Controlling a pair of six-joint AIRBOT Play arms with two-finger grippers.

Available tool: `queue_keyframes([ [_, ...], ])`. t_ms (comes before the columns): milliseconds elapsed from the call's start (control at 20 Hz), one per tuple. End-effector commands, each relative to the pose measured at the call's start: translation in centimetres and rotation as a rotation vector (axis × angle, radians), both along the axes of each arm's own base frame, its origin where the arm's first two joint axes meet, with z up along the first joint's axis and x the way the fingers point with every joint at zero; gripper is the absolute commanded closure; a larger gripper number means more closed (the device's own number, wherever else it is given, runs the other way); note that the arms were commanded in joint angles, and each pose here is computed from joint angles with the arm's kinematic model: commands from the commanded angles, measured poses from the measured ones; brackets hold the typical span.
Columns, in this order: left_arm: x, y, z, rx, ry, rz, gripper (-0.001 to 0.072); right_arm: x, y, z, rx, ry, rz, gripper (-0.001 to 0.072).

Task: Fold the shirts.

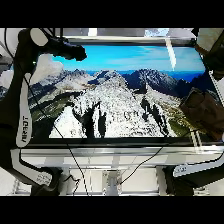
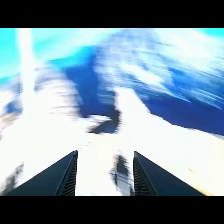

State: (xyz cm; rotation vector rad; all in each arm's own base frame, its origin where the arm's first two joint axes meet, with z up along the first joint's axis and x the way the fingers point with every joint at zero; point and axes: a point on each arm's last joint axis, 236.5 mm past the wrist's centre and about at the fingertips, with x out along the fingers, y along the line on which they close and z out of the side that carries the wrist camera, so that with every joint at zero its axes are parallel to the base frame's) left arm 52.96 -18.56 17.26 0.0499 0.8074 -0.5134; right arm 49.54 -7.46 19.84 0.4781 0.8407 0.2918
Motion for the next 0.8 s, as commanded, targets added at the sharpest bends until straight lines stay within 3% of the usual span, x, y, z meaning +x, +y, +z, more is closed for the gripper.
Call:
queue_keyframes([
  [0, -1.3, -0.5, -1.4, 0.119, 0.021, -0.052, 0.0366, 2.2, 14.4, 2.4, 0.01, -0.159, 0.287, 0.031],
  [150, -2.8, -1.8, -1.8, 0.061, 0.094, -0.067, 0.0366, 0.8, 24.5, 1.7, -0.094, -0.219, 0.499, 0.031],
  [350, -5.3, -4.5, -1.6, -0.064, 0.199, -0.119, 0.0366, -1.7, 31.8, -0.8, -0.307, -0.238, 0.665, 0.0311],
  [650, -8.7, -6.5, -3.4, -0.132, 0.354, -0.199, 0.0368, -5.2, 37.9, -1.7, -0.407, -0.271, 0.802, 0.0313],
  [700, -9.0, -6.6, -3.8, -0.133, 0.374, -0.205, 0.0369, -5.6, 38.4, -1.7, -0.406, -0.272, 0.815, 0.0336],
  [750, -9.2, -6.6, -4.1, -0.133, 0.387, -0.208, 0.0382, -6.0, 38.8, -1.8, -0.406, -0.268, 0.828, 0.0491],
])
